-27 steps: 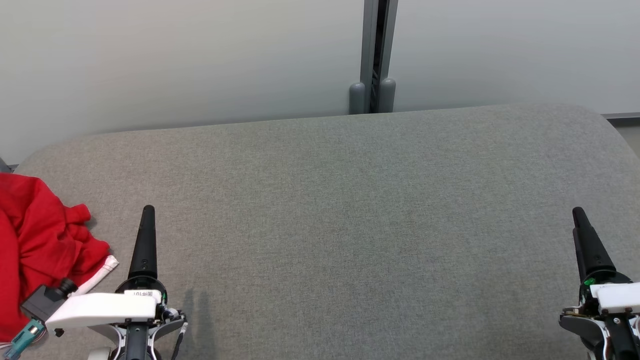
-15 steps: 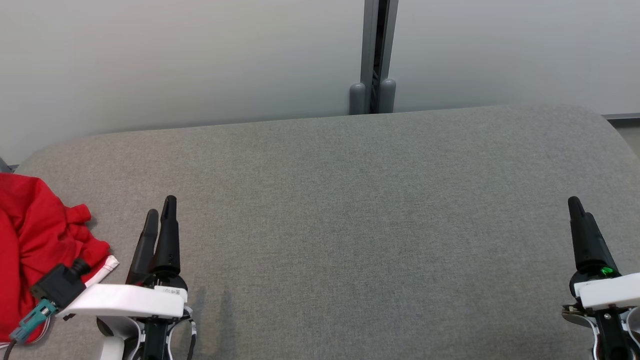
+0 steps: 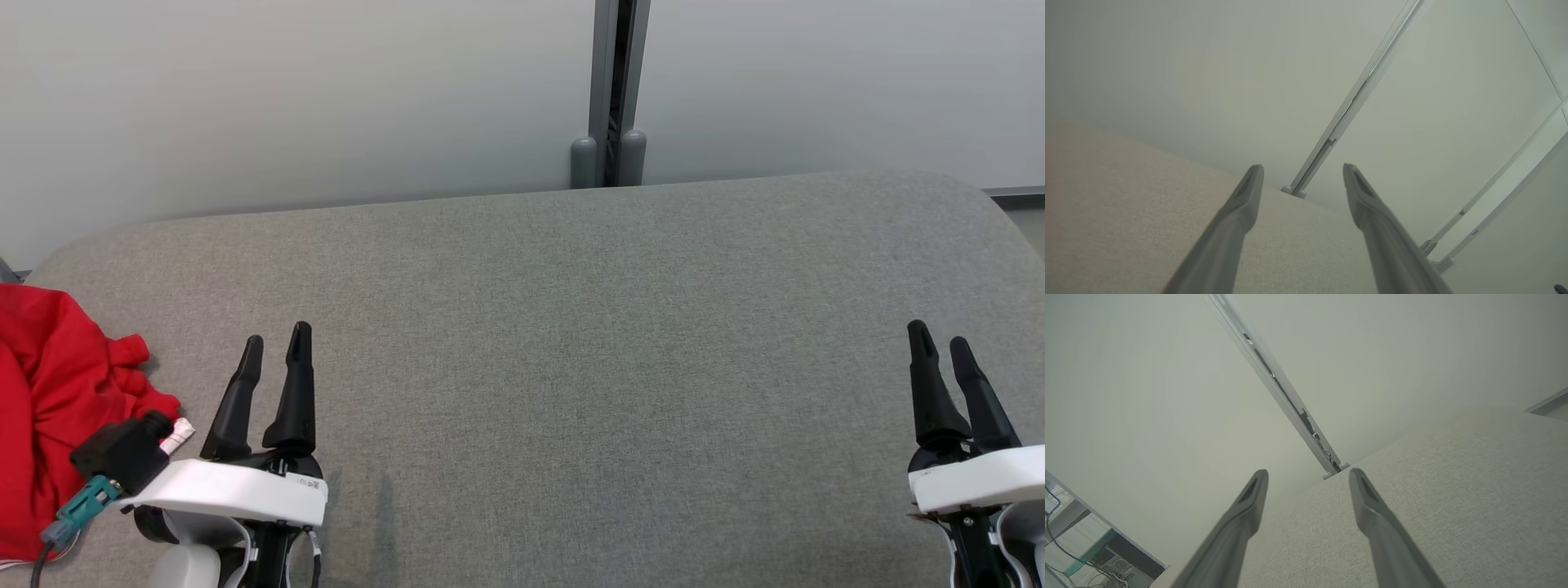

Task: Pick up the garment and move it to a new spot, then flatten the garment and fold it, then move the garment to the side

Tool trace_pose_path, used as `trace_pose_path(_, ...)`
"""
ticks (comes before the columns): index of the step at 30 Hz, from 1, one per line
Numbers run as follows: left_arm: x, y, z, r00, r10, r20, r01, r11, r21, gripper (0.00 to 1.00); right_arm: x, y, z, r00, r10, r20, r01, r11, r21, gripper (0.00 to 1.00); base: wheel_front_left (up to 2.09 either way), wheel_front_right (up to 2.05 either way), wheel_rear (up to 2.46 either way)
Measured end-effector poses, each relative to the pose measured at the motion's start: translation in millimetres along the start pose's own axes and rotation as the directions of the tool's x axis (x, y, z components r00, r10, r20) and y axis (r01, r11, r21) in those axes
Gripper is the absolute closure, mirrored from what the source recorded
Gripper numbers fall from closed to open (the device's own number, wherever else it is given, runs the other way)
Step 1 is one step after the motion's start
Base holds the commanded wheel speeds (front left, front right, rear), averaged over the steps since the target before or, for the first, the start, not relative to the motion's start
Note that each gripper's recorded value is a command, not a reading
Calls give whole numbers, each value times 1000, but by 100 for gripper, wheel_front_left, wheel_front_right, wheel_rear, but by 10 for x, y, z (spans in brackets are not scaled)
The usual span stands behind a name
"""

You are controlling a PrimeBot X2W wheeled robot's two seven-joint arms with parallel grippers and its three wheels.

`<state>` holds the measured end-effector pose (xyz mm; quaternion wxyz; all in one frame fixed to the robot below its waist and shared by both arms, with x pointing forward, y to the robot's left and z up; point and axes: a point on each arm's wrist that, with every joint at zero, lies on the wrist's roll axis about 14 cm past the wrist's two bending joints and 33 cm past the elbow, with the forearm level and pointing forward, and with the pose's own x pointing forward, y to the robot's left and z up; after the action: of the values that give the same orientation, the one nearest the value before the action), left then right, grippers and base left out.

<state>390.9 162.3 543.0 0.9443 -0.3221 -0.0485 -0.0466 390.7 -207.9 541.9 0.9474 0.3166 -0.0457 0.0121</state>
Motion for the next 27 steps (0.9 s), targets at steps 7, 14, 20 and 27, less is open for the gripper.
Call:
trace_pose_path(7, -17, 40, -64, 1000, 6, -21, -4, 995, 101, 0, 6, 49, 12, 1000, 20, 9, -19, 994, -108, 0, 0, 0, 0)
trace_pose_path(14, -31, 83, -99, 999, 15, -32, -8, 982, 190, 0, 5, 85, -13, 999, 36, 8, -33, 980, -194, 0, 0, 0, 0)
trace_pose_path(20, -52, 132, -147, 999, 31, -45, -18, 967, 252, 0, 2, 112, -46, 999, 49, 0, -47, 964, -261, 0, 0, 0, 0)
trace_pose_path(27, -74, 189, -188, 997, 50, -59, -28, 948, 318, 0, -8, 143, -101, 998, 62, -18, -64, 943, -327, 0, 0, 0, 0)
